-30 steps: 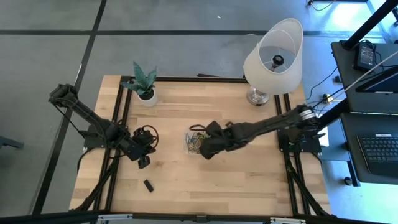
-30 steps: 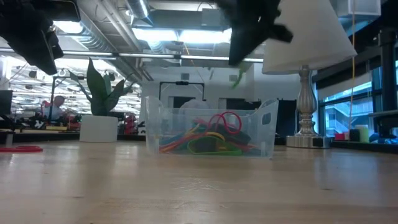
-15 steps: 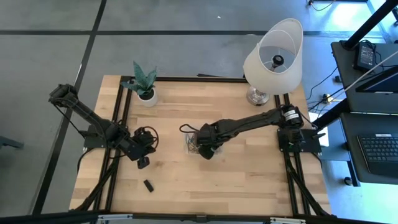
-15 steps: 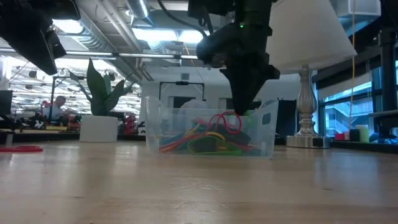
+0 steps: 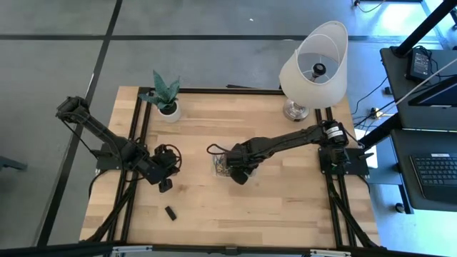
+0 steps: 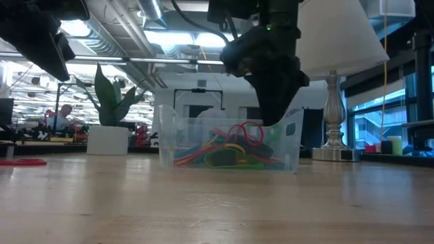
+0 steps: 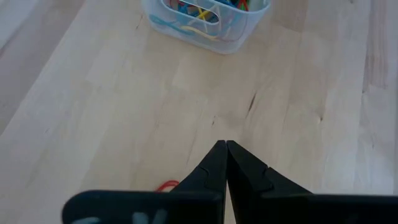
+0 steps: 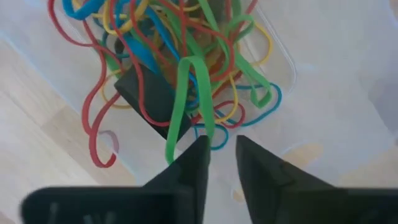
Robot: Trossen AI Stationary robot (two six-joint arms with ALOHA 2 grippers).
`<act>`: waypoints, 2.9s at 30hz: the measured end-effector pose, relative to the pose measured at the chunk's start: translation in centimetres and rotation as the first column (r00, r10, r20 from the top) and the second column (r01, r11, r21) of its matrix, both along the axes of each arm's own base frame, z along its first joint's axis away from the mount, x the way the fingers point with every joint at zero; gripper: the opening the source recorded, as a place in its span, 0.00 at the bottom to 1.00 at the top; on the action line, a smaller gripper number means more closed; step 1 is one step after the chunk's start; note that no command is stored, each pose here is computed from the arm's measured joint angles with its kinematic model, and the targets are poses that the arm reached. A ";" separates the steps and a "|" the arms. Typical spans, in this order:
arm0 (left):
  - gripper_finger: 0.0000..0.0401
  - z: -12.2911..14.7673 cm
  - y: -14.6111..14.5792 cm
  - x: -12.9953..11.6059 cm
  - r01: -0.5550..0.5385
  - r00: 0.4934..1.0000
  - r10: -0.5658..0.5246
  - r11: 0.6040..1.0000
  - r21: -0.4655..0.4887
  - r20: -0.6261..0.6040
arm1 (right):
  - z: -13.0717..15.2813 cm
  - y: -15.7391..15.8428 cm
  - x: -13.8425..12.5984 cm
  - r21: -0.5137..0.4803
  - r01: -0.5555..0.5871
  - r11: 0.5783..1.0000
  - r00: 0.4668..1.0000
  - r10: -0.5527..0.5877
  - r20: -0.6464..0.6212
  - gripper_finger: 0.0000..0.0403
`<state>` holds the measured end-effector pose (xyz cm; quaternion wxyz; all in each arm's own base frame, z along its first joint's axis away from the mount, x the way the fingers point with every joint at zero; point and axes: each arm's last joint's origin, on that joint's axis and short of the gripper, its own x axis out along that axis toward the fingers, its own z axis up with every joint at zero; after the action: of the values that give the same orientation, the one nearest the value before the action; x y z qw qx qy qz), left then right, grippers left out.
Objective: Pick and place rubber bands into bin
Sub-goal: Put the green rubber band into the transparent bin, then put the black rubber band into the transparent bin
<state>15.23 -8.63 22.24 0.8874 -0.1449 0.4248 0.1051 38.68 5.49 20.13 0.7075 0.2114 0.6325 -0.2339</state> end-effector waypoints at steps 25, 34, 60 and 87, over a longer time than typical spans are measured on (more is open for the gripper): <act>0.01 2.2 -2.2 1.2 0.183 0.982 -0.186 0.981 -0.067 -0.033 | 8.5 3.4 -2.5 -0.262 -0.104 0.959 0.986 0.135 0.102 0.30; 0.01 3.8 -6.9 5.7 0.174 0.921 -0.159 0.985 0.009 -0.356 | 12.3 7.1 -11.3 -0.323 -0.141 0.936 0.940 0.229 0.254 0.23; 0.42 -3.0 -13.5 6.2 -0.897 0.373 0.724 0.441 -0.025 -0.581 | 1.7 8.1 -19.4 -0.108 -0.069 0.992 0.854 0.115 0.508 0.09; 0.15 -8.7 -15.2 6.7 -0.838 0.292 0.689 0.519 0.171 -0.663 | 1.7 8.1 -19.4 -0.117 -0.085 0.989 0.853 0.133 0.505 0.09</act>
<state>21.89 -23.81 13.56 0.4918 -0.3751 0.5932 0.5153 19.32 13.58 21.85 0.8709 0.1976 0.4217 -0.1572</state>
